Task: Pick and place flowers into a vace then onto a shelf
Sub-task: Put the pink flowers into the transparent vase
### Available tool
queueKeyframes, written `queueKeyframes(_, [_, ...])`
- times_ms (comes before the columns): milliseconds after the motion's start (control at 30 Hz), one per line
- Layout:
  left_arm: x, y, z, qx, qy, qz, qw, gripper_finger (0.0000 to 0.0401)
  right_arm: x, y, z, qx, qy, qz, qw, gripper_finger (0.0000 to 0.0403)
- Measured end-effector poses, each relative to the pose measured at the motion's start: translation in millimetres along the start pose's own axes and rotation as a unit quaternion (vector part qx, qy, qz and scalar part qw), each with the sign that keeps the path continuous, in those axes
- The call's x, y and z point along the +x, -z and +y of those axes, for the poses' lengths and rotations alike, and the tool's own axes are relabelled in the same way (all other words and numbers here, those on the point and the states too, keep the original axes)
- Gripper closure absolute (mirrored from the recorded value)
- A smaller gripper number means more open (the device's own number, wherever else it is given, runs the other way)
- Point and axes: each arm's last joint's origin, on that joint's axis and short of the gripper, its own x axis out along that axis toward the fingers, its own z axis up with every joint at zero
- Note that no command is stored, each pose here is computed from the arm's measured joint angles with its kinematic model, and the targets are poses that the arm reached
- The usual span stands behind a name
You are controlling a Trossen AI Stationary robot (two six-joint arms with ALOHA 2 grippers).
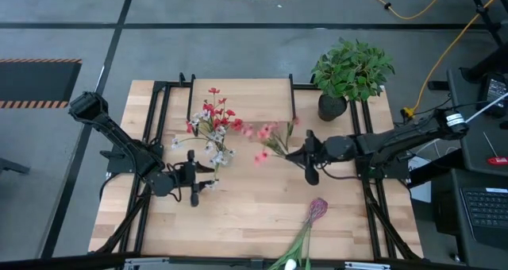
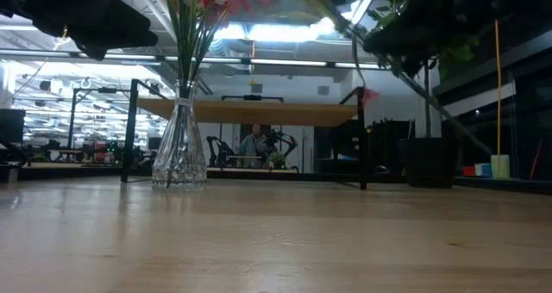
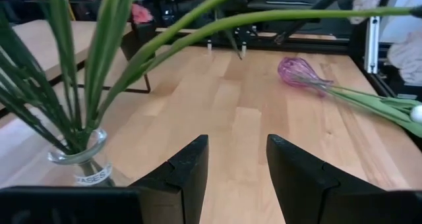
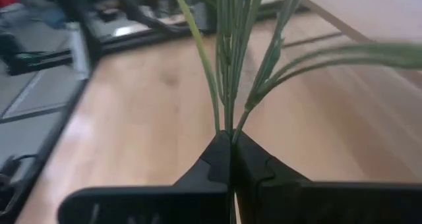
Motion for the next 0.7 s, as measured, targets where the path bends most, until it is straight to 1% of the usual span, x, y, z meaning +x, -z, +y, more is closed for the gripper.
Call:
queueKeyframes(133, [0,0,0,0.000,-0.003,-0.001,1.000,0.0254,0,-4,2,-0.013,-0.022,-0.020,0.999,0.0403])
queueKeyframes(300, [0,0,0,0.001,-0.002,-0.001,1.000,0.0254,2,-19,8,-0.050,-0.050,-0.101,0.992,0.0403])
queueKeyframes(500, [0,1,0,0.003,-0.003,0.002,1.000,0.0254,13,-29,16,-0.100,-0.102,-0.194,0.970,0.0403])
queueKeyframes(567, [0,1,0,0.003,-0.002,0.002,1.000,0.0254,20,-30,17,-0.110,-0.109,-0.225,0.962,0.0403])
queueKeyframes(700, [0,1,0,0.003,-0.002,0.002,1.000,0.0254,32,-29,19,-0.132,-0.106,-0.283,0.944,0.0403])
